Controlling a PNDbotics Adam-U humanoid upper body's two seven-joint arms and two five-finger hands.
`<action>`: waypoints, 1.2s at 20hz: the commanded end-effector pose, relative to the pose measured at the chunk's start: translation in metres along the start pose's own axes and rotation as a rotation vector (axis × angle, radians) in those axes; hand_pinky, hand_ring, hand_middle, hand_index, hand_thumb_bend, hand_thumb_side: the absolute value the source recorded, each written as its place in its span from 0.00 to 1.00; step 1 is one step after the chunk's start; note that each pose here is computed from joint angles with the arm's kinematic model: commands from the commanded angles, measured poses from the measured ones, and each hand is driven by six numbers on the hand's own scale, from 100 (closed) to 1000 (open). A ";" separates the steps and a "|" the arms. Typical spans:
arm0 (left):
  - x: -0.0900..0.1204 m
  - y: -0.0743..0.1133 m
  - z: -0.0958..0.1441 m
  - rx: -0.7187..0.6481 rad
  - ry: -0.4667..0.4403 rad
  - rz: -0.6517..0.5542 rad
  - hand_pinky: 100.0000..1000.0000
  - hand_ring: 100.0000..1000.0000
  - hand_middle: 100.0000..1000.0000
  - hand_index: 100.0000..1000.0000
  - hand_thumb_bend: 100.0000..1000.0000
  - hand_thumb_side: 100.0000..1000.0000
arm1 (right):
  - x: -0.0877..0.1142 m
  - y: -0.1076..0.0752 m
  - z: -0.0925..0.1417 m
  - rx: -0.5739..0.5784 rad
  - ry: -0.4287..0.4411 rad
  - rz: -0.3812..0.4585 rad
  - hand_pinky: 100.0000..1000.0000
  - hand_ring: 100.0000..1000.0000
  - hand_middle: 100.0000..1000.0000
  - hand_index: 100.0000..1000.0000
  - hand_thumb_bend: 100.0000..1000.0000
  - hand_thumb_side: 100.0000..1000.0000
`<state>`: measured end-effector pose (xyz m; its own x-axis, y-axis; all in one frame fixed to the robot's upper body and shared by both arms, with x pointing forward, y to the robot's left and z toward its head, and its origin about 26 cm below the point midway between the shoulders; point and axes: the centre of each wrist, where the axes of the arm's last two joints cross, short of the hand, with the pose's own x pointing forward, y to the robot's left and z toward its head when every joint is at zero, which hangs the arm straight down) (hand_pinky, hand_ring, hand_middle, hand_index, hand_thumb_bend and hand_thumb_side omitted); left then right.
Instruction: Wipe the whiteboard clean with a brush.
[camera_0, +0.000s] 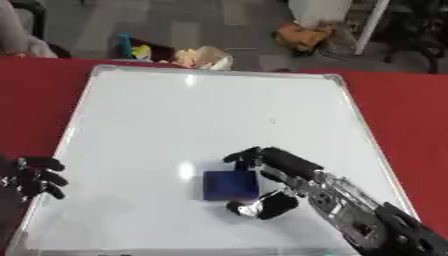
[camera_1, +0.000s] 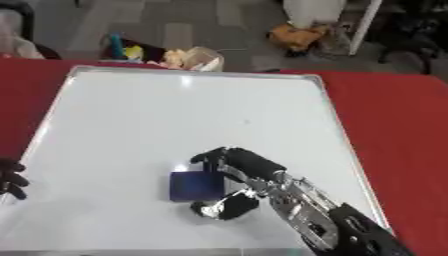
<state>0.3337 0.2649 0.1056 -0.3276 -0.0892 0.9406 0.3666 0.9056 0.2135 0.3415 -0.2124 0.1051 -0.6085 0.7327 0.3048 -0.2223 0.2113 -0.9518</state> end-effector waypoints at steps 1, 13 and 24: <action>0.010 0.001 -0.004 -0.009 -0.033 -0.019 0.42 0.50 0.54 0.62 0.63 0.93 | -0.004 -0.004 0.002 -0.004 0.012 0.034 0.68 0.69 0.65 0.91 0.32 0.44; 0.011 0.002 -0.004 -0.010 -0.034 -0.022 0.42 0.50 0.54 0.62 0.63 0.93 | 0.001 -0.019 0.004 -0.040 0.016 0.104 0.71 0.75 0.73 0.91 0.37 0.46; 0.012 0.002 -0.005 -0.011 -0.038 -0.026 0.42 0.50 0.54 0.62 0.63 0.93 | -0.007 -0.009 0.001 -0.011 0.037 0.095 0.70 0.74 0.72 0.91 0.36 0.47</action>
<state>0.3340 0.2646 0.1063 -0.3317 -0.0902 0.9391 0.3676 0.9044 0.2167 0.3448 -0.2148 0.1091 -0.6039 0.7629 0.2309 -0.1667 0.1625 -0.9725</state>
